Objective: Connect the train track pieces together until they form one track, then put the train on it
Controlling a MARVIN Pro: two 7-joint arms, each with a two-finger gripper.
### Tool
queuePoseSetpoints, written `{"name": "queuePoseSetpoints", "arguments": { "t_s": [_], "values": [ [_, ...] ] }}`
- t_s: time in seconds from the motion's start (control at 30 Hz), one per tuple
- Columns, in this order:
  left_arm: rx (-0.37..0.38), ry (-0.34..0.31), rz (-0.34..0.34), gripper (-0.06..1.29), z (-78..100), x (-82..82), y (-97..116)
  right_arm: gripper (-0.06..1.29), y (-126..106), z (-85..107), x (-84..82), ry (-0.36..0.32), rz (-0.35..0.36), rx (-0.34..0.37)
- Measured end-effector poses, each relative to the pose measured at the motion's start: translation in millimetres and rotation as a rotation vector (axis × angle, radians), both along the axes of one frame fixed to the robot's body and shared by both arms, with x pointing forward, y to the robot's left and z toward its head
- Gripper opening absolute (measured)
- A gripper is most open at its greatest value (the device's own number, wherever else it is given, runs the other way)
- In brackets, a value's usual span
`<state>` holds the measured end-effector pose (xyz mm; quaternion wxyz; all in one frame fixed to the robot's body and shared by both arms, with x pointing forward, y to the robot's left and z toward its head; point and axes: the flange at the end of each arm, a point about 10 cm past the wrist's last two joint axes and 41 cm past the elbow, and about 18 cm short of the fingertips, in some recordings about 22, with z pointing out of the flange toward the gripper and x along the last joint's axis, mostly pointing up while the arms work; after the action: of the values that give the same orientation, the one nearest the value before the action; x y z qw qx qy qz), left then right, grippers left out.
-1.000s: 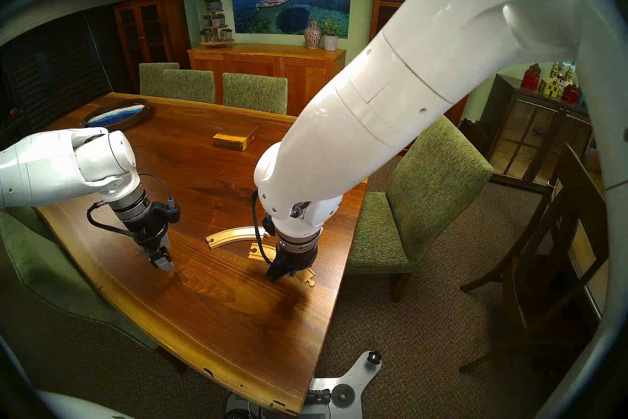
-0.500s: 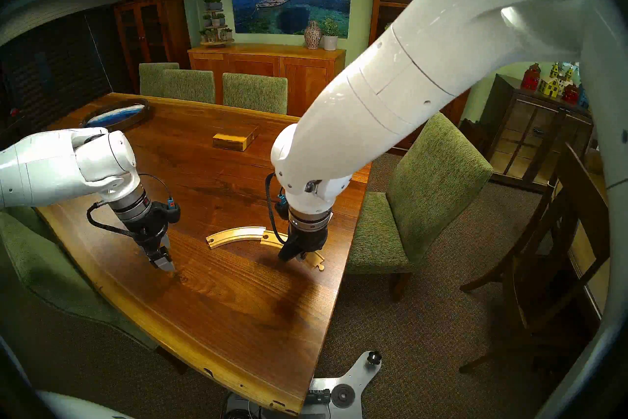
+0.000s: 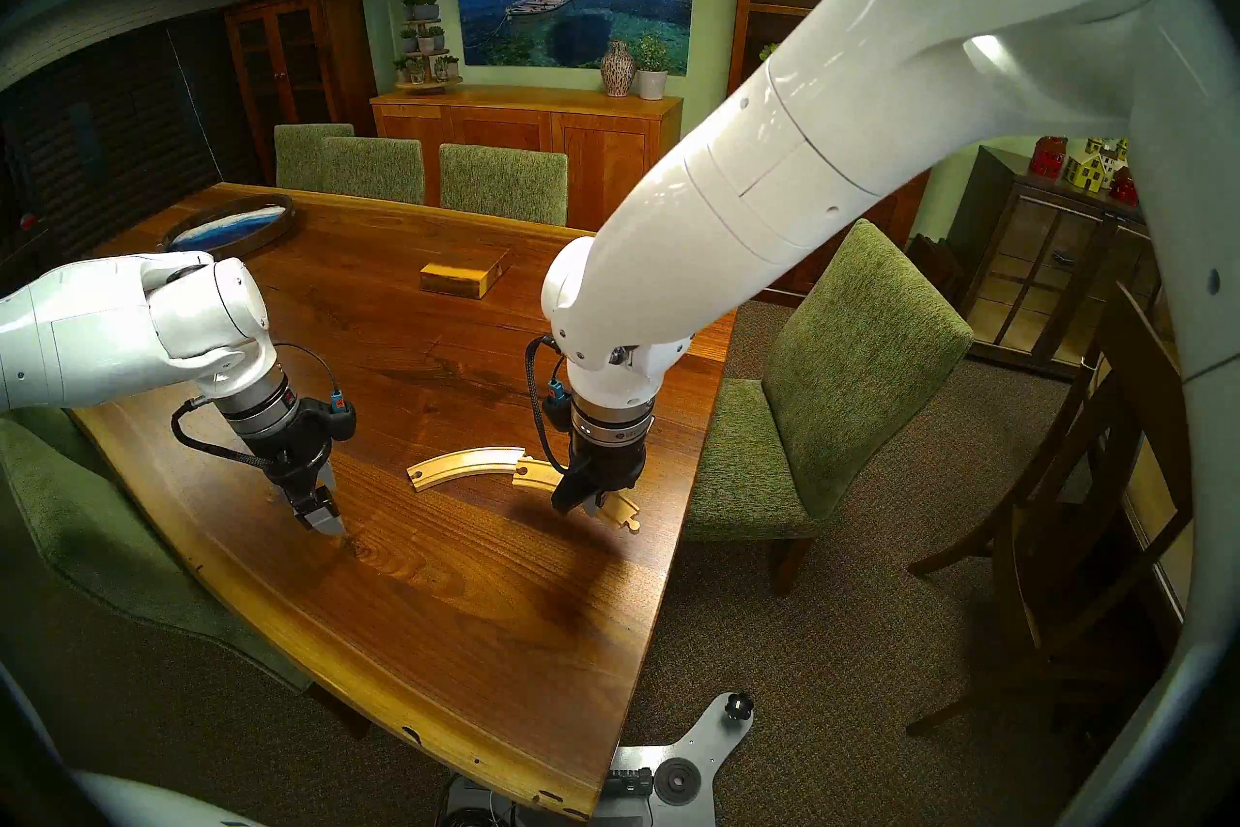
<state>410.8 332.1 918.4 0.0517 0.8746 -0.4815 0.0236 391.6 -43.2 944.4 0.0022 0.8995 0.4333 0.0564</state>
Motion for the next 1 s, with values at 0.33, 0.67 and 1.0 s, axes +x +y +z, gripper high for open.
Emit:
{"name": "queuePoseSetpoints", "arguments": {
  "t_s": [0.33,0.67,1.0],
  "values": [
    [-0.002,-0.012,0.004,1.23,2.0,3.2,-0.9,0.18,0.7,-0.6,0.7,0.009,0.01,0.003],
    [-0.015,-0.084,-0.019,1.23,12.6,23.4,-9.2,0.18,1.0,-1.1,0.9,0.013,0.014,0.005],
    [-0.039,-0.123,-0.1,1.23,10.6,35.8,-29.1,0.18,0.8,-1.3,1.3,0.011,0.015,0.002]
  ]
}}
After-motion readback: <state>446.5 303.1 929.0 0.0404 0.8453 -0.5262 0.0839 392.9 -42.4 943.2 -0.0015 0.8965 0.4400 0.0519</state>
